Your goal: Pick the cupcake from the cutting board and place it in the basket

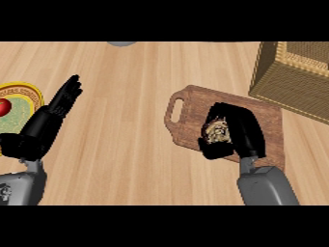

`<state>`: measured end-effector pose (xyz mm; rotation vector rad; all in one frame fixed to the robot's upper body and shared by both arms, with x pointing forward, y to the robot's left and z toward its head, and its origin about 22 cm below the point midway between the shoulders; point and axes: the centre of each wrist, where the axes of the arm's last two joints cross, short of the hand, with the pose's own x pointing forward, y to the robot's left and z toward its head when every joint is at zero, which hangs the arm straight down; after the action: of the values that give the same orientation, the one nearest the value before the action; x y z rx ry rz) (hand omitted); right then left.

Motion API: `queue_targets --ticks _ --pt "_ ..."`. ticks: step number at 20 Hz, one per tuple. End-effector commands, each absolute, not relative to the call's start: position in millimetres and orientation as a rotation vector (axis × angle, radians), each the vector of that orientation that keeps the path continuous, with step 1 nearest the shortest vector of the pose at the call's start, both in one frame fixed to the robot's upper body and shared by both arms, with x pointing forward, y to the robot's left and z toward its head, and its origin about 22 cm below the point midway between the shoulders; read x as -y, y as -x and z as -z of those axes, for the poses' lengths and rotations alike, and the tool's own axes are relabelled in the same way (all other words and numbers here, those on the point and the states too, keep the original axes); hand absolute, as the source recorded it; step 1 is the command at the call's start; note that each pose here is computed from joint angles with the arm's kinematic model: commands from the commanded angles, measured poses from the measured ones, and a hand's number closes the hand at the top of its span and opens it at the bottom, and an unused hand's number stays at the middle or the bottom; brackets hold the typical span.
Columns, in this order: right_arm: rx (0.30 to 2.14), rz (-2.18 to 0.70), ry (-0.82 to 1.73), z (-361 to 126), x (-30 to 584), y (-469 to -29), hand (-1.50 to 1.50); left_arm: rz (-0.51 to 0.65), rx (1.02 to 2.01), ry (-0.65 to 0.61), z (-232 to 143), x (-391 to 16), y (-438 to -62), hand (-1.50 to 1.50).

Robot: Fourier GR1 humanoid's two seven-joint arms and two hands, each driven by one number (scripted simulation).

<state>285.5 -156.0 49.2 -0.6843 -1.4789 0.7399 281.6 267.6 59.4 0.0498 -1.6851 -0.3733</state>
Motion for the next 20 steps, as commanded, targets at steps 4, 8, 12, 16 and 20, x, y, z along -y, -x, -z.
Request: queue_targets --ticks 4,8,12,16,20 --pt "1.736 -0.440 0.638 -126.2 154.5 -252.1 1.50 0.361 1.687 -0.061 -60.4 -279.5 -290.1 0.00" --pt "1.727 -0.361 0.702 -160.3 183.3 -231.8 1.50 0.367 1.683 -0.043 -71.9 -265.6 -275.8 0.00" --pt "1.673 -0.323 0.770 -197.1 177.1 -241.4 1.50 0.368 1.705 -0.039 -56.8 -260.3 -283.2 0.00" --pt "1.631 -0.338 0.925 -216.2 180.7 -250.5 1.50 0.380 1.679 -0.031 -53.8 -280.9 -266.3 0.00" --pt "1.624 -0.257 0.922 -229.1 197.8 -290.6 1.50 0.386 1.680 -0.039 -59.1 -259.5 -280.7 0.00"
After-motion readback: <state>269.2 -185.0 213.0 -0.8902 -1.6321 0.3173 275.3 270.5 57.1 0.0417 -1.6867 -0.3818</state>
